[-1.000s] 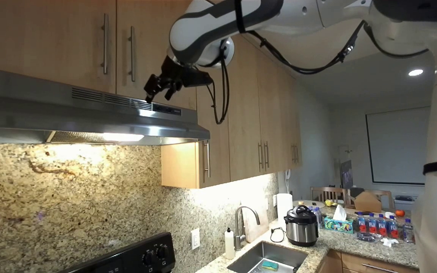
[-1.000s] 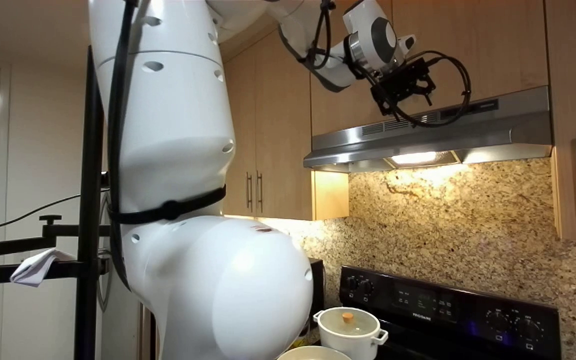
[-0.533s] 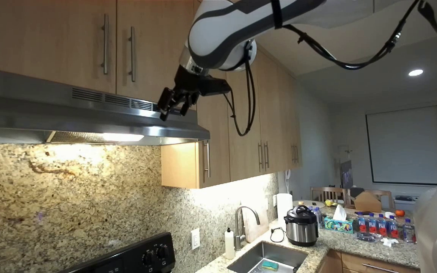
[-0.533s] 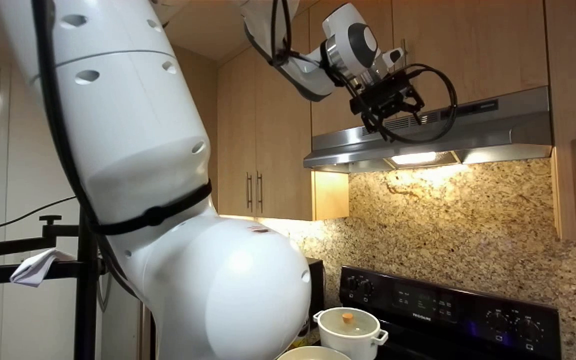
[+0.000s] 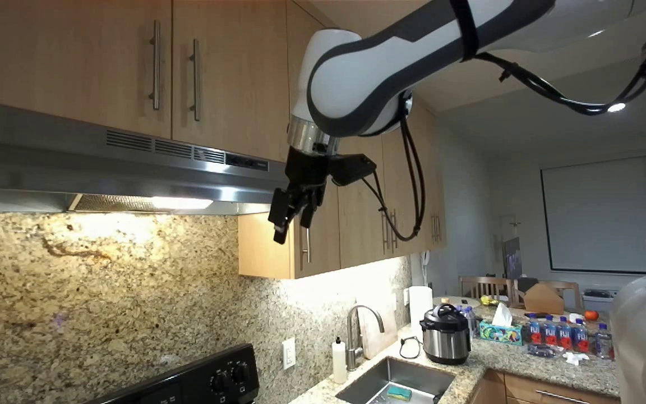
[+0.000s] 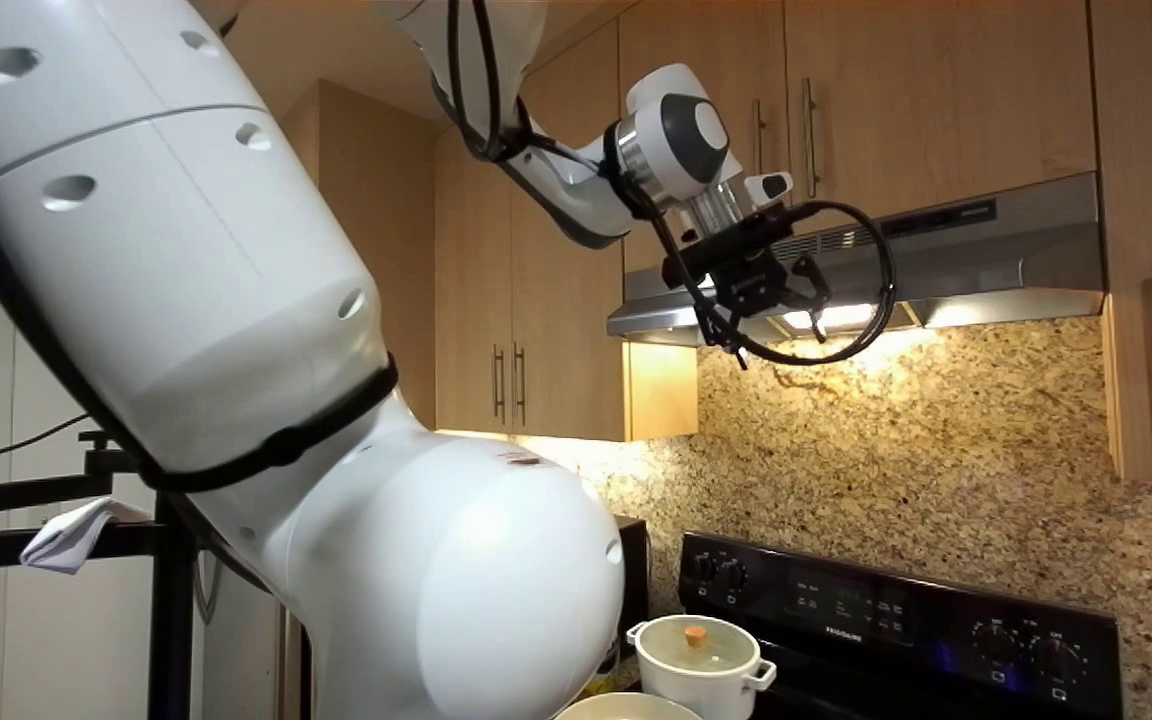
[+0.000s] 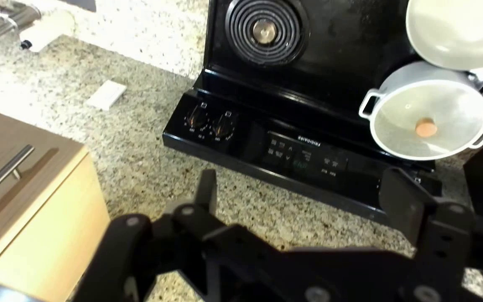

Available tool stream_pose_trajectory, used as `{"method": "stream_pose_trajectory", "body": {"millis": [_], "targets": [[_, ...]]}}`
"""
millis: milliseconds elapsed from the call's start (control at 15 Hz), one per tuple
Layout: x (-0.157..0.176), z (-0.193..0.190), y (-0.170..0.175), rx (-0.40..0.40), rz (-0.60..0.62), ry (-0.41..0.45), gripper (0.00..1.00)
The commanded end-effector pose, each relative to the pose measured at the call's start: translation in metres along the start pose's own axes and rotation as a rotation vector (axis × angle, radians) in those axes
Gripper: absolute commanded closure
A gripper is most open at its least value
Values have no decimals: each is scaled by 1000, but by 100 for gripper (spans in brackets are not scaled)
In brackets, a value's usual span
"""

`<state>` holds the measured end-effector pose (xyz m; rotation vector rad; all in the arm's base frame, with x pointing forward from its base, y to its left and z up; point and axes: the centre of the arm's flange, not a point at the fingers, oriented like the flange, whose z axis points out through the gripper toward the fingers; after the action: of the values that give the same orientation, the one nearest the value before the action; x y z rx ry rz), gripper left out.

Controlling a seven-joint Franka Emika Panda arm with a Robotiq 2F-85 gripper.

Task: Turn on the light under the top cabinet.

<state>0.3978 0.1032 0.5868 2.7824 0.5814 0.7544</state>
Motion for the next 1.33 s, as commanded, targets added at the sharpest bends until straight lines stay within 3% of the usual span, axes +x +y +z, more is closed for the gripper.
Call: {"method": "stream_pose_trajectory", "body": {"millis": [0, 733, 1000, 1067, 1267], "targets": [[-38, 20, -20, 70, -2, -82, 0], [-106, 77, -54, 316, 166, -182, 0], [-125, 72, -59, 331, 169, -184, 0], [-108, 82, -56, 310, 172, -220, 0], [-114, 76, -56, 307, 173, -204, 0]]}}
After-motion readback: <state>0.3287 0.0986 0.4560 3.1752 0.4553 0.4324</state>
